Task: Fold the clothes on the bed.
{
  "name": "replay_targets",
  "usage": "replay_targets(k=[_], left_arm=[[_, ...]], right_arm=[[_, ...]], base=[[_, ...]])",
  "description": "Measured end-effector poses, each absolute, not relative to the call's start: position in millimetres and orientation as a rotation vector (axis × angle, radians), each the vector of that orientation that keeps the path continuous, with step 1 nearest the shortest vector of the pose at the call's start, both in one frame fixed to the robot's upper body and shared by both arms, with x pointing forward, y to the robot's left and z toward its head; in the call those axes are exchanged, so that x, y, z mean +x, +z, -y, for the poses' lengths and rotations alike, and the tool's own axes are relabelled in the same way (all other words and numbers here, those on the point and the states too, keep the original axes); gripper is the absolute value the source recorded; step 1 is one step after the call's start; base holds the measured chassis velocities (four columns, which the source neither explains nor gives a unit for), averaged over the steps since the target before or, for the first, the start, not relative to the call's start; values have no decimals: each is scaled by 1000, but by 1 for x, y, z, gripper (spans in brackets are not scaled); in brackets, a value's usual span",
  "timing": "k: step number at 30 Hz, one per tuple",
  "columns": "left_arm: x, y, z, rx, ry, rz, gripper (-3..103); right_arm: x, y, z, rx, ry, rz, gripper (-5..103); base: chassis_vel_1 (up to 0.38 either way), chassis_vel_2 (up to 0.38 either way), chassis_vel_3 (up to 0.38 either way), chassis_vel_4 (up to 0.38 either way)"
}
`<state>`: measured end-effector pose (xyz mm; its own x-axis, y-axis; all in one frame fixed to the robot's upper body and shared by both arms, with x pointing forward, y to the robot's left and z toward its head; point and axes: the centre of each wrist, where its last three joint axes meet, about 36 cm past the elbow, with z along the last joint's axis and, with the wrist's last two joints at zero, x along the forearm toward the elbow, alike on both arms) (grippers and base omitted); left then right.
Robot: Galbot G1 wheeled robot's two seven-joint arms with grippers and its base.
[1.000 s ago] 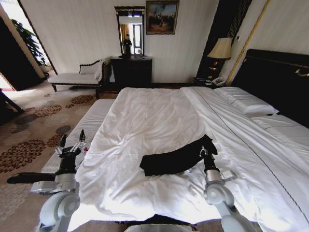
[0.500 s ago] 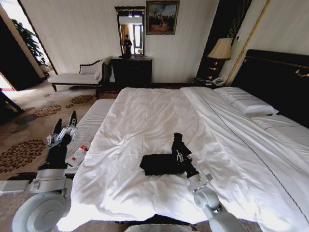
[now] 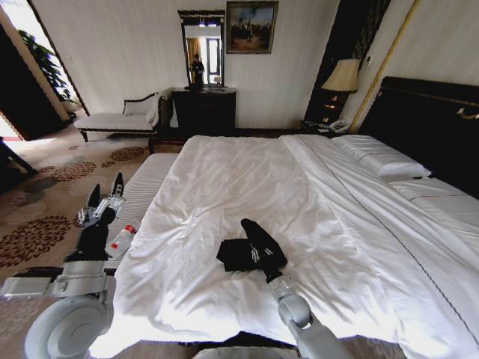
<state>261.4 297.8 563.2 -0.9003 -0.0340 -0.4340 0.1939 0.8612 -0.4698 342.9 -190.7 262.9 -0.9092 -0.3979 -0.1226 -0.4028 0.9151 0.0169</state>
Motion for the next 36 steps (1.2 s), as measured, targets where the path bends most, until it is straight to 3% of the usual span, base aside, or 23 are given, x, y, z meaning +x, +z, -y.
replay_targets(k=[11,16,18,20,21,27,28,29,36], left_arm=[[265,565,-295,138,-730,-2586,100],[267,567,-295,150,-724,-2583,100],[267,567,-296,153,-721,-2582,100],[267,568,-296,152,-720,-2581,100],[267,568,-296,151,-721,-2581,100],[267,567,-295,144,-728,-2579,100],[267,567,-296,142,-727,-2579,100],[267,567,-296,142,-727,-2579,100],[266,568,-298,134,-721,-2579,100]], right_arm=[[341,235,171,-656,31,-2994,2],[337,232,160,-685,39,-2989,18],[333,237,152,-717,55,-2970,28],[331,239,150,-728,61,-2963,28],[327,244,144,-758,75,-2942,39],[322,249,133,-814,82,-2909,56],[322,250,133,-819,84,-2900,66],[322,250,133,-819,84,-2900,66],[329,281,143,-852,363,-2803,93]], base=[[0,0,0,0],[0,0,0,0],[0,0,0,0],[0,0,0,0],[0,0,0,0],[0,0,0,0],[0,0,0,0],[0,0,0,0],[0,0,0,0]])
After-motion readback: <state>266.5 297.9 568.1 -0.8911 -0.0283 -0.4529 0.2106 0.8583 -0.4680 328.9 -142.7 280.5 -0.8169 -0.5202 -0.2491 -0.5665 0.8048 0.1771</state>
